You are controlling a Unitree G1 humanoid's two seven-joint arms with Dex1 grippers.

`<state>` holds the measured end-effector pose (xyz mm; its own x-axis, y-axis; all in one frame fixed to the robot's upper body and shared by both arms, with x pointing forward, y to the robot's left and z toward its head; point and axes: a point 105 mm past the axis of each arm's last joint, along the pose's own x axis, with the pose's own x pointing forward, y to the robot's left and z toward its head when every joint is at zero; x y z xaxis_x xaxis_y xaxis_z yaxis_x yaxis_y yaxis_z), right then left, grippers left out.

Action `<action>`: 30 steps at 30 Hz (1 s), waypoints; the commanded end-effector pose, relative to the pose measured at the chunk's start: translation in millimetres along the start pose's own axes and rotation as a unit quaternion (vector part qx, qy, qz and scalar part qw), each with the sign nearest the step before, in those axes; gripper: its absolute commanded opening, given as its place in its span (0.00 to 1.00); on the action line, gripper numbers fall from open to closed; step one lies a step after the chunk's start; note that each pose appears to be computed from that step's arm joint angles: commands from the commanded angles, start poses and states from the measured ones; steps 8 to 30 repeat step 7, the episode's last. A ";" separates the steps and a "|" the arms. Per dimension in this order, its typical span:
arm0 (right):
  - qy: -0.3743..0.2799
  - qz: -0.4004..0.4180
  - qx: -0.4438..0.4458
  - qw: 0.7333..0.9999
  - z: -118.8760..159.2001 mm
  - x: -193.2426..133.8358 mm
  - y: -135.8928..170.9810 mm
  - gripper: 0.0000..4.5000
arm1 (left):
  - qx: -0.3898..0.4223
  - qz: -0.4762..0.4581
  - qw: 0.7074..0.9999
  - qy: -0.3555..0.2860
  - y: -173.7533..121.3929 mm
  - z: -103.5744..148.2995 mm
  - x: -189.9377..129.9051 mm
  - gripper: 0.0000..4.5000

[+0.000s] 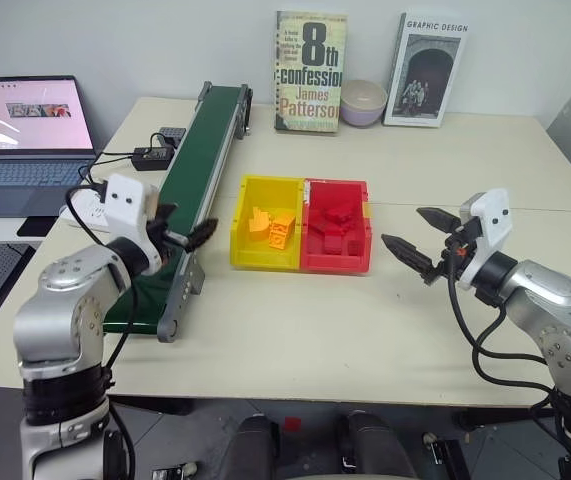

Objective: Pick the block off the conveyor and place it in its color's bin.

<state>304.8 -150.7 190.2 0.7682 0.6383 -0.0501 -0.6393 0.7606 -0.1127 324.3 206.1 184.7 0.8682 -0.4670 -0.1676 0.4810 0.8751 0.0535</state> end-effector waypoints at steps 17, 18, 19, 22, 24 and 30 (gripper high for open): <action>-0.018 0.121 -0.013 0.992 28.5 -0.8 24.5 1.00 | 0.039 -0.116 0.992 0.022 -21.7 31.9 -27.2 1.00; -0.018 0.121 -0.013 0.992 28.5 -0.8 24.5 1.00 | 0.039 -0.116 0.992 0.022 -21.7 31.9 -27.2 1.00; -0.018 0.121 -0.013 0.992 28.5 -0.8 24.5 1.00 | 0.039 -0.116 0.992 0.022 -21.7 31.9 -27.2 1.00; -0.018 0.121 -0.013 0.992 28.5 -0.8 24.5 1.00 | 0.039 -0.116 0.992 0.022 -21.7 31.9 -27.2 1.00; -0.018 0.121 -0.013 0.992 28.5 -0.8 24.5 1.00 | 0.039 -0.116 0.992 0.022 -21.7 31.9 -27.2 1.00; -0.018 0.121 -0.013 0.992 28.5 -0.8 24.5 1.00 | 0.039 -0.116 0.992 0.022 -21.7 31.9 -27.2 1.00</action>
